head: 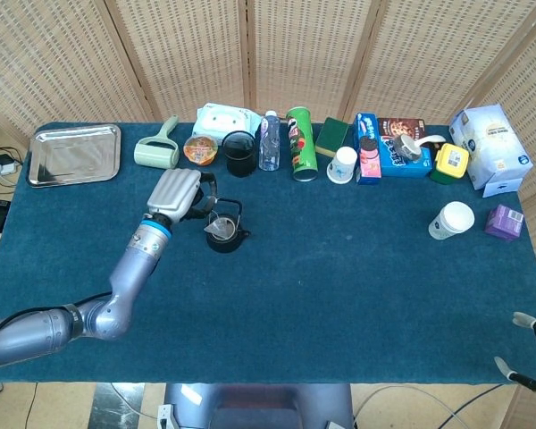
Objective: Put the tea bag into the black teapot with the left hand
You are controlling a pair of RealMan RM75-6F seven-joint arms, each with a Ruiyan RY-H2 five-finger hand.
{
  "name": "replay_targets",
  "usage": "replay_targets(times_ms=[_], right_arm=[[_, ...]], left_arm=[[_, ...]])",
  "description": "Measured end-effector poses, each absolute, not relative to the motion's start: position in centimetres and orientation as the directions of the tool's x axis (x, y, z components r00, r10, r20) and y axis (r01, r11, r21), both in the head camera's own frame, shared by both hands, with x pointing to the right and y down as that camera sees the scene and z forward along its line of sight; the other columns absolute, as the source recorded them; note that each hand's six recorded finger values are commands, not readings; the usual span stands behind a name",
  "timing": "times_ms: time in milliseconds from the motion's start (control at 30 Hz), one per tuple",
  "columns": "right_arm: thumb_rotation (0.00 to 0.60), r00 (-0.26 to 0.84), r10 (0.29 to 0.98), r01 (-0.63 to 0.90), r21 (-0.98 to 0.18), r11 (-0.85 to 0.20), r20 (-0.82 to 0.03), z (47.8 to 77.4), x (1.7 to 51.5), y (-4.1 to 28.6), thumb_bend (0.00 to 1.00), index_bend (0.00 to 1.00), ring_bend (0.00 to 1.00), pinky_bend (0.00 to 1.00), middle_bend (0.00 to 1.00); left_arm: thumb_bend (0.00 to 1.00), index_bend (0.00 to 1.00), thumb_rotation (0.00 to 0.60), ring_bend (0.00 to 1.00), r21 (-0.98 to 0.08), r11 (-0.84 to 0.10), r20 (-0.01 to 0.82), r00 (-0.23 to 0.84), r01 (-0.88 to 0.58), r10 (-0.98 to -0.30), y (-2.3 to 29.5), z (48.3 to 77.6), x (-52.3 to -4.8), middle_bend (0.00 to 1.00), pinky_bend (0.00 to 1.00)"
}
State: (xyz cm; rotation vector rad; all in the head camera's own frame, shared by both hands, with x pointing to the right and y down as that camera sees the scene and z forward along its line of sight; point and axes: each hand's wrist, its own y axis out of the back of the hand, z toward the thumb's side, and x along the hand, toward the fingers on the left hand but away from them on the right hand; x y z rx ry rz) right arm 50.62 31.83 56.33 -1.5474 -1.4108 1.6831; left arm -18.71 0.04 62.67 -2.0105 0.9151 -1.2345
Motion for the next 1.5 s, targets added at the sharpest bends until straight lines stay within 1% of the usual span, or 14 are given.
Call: replay_targets(times_ms=[67, 167, 200, 233, 333, 433, 533, 600, 667, 767, 833, 900, 1167, 1500], right_arm=[[0.6, -0.268, 0.849, 0.298, -0.878, -0.375, -0.454, 56.3, 50.6, 31.8, 0.24, 0.24, 0.25, 0.23, 0.31], [0.6, -0.268, 0.85, 0.298, -0.878, -0.374, -0.453, 56.3, 50.6, 31.8, 0.24, 0.24, 0.25, 0.23, 0.31], [0.6, -0.267, 0.85, 0.298, -0.878, -0.374, -0.453, 56.2, 50.6, 31.8, 0.24, 0.24, 0.25, 0.23, 0.31], [0.6, -0.267, 0.85, 0.298, -0.878, -0.374, -0.453, 56.3, 50.6, 31.8, 0.24, 0.24, 0.25, 0.23, 0.31], [0.6, -0.264, 0.851, 0.298, -0.877, -0.376, -0.454, 56.3, 50.5, 31.8, 0.24, 0.24, 0.25, 0.23, 0.31], [0.6, -0.26, 0.852, 0.296, -0.877, -0.377, -0.454, 56.3, 50.4, 31.7, 0.24, 0.24, 0.25, 0.23, 0.31], [0.6, -0.258, 0.852, 0.295, -0.877, -0.379, -0.455, 56.3, 50.4, 31.6, 0.24, 0.24, 0.25, 0.23, 0.31], [0.6, -0.255, 0.852, 0.296, -0.875, -0.382, -0.458, 56.4, 50.3, 31.6, 0.24, 0.24, 0.25, 0.23, 0.31], [0.6, -0.253, 0.851, 0.297, -0.874, -0.384, -0.46, 56.5, 50.2, 31.5, 0.24, 0.24, 0.25, 0.23, 0.31], [0.6, -0.249, 0.851, 0.296, -0.873, -0.387, -0.461, 56.6, 50.2, 31.4, 0.24, 0.24, 0.25, 0.23, 0.31], [0.6, -0.248, 0.851, 0.296, -0.873, -0.387, -0.462, 56.6, 50.1, 31.3, 0.24, 0.24, 0.25, 0.23, 0.31], [0.6, -0.248, 0.85, 0.297, -0.872, -0.39, -0.464, 56.7, 50.1, 31.3, 0.24, 0.24, 0.25, 0.23, 0.31], [0.6, -0.253, 0.849, 0.296, -0.873, -0.388, -0.463, 56.7, 50.2, 31.4, 0.24, 0.24, 0.25, 0.23, 0.31], [0.6, -0.264, 0.845, 0.295, -0.873, -0.387, -0.464, 56.6, 50.5, 31.6, 0.24, 0.24, 0.25, 0.23, 0.31]], left_arm=[[0.42, 0.58, 0.6, 1.0, -0.775, -0.588, 0.507, 0.328, -0.231, -0.797, 0.3, 62.9, -18.8, 1.0, 0.93], [0.32, 0.45, 0.6, 0.96, -0.775, -0.595, 0.517, 0.327, -0.215, -0.791, 0.6, 63.0, -19.2, 1.0, 0.92], [0.29, 0.4, 0.6, 0.93, -0.774, -0.598, 0.52, 0.328, -0.209, -0.789, 0.7, 63.0, -19.3, 1.0, 0.92], [0.27, 0.37, 0.6, 0.9, -0.773, -0.602, 0.526, 0.33, -0.199, -0.784, 0.8, 63.1, -19.4, 0.99, 0.92], [0.24, 0.32, 0.6, 0.85, -0.776, -0.611, 0.541, 0.333, -0.156, -0.772, 1.2, 63.1, -20.0, 0.94, 0.91], [0.21, 0.27, 0.6, 0.83, -0.782, -0.607, 0.541, 0.329, -0.143, -0.774, 1.5, 62.9, -20.8, 0.9, 0.91], [0.2, 0.27, 0.6, 0.83, -0.788, -0.603, 0.543, 0.325, -0.12, -0.774, 1.8, 62.7, -21.5, 0.9, 0.91], [0.22, 0.27, 0.6, 0.83, -0.799, -0.596, 0.544, 0.325, -0.083, -0.773, 2.1, 62.6, -22.0, 0.9, 0.91], [0.28, 0.27, 0.6, 0.83, -0.805, -0.591, 0.545, 0.335, -0.048, -0.769, 2.7, 62.5, -22.4, 0.9, 0.91], [0.43, 0.27, 0.6, 0.86, -0.804, -0.595, 0.559, 0.352, 0.009, -0.751, 3.7, 62.5, -22.8, 0.91, 0.91], [0.49, 0.27, 0.6, 0.88, -0.802, -0.595, 0.569, 0.36, 0.045, -0.739, 4.1, 62.5, -22.9, 0.94, 0.91], [0.52, 0.27, 0.6, 0.9, -0.797, -0.597, 0.583, 0.368, 0.088, -0.724, 4.5, 62.7, -22.9, 0.95, 0.91], [0.53, 0.27, 0.6, 0.92, -0.759, -0.627, 0.643, 0.362, 0.178, -0.675, 5.3, 64.0, -22.3, 0.98, 0.91], [0.53, 0.27, 0.6, 0.92, -0.71, -0.67, 0.697, 0.355, 0.217, -0.624, 6.4, 66.4, -21.0, 0.98, 0.91]])
